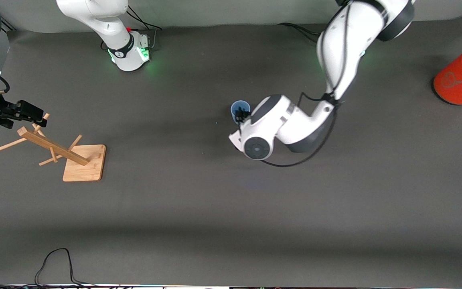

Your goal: Rotate and upright cup with both arms

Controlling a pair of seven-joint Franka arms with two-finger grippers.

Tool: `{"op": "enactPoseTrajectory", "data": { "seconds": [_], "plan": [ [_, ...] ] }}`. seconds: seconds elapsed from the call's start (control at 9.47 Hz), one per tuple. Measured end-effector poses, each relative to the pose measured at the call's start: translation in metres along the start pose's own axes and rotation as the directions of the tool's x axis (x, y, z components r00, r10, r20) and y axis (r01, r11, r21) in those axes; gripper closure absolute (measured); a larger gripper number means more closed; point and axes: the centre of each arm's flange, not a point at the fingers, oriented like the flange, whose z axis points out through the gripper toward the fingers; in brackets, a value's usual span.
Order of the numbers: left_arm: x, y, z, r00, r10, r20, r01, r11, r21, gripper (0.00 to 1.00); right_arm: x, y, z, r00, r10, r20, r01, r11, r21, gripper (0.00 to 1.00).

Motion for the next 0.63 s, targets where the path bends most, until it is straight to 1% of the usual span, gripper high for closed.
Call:
{"op": "enactPoseTrajectory", "data": {
  "seconds": [0.11,0.21,0.32,0.42,0.53,0.63],
  "plan": [
    [-0.02,-0.038,-0.053,0.995,-0.044,-0.094,0.046,0.999,0.022,0.0,0.0,0.0,0.0,1.0,0.0,0.001,0.0,1.0,0.0,0.0],
    [-0.038,-0.081,-0.094,0.981,-0.102,-0.167,0.11,0.993,0.036,0.0,0.0,0.0,0.0,1.0,0.001,0.001,-0.001,1.0,0.0,0.0],
    [-0.048,-0.13,-0.123,0.962,-0.167,-0.218,0.179,0.983,0.038,0.0,0.0,0.0,0.0,1.0,0.001,0.001,-0.001,1.0,0.0,0.0],
    [-0.05,-0.178,-0.138,0.948,-0.204,-0.244,0.22,0.975,0.04,0.0,0.0,0.0,0.0,1.0,0.001,0.001,-0.001,1.0,0.0,0.0],
    [-0.049,-0.23,-0.146,0.949,-0.198,-0.246,0.214,0.976,0.042,0.0,0.0,0.0,0.0,1.0,0.001,0.001,-0.001,1.0,0.0,0.0],
    [-0.051,-0.285,-0.152,0.956,-0.163,-0.243,0.177,0.984,0.035,0.0,0.0,0.0,0.0,1.0,0.001,0.001,-0.001,1.0,0.001,0.0]
  ]
}}
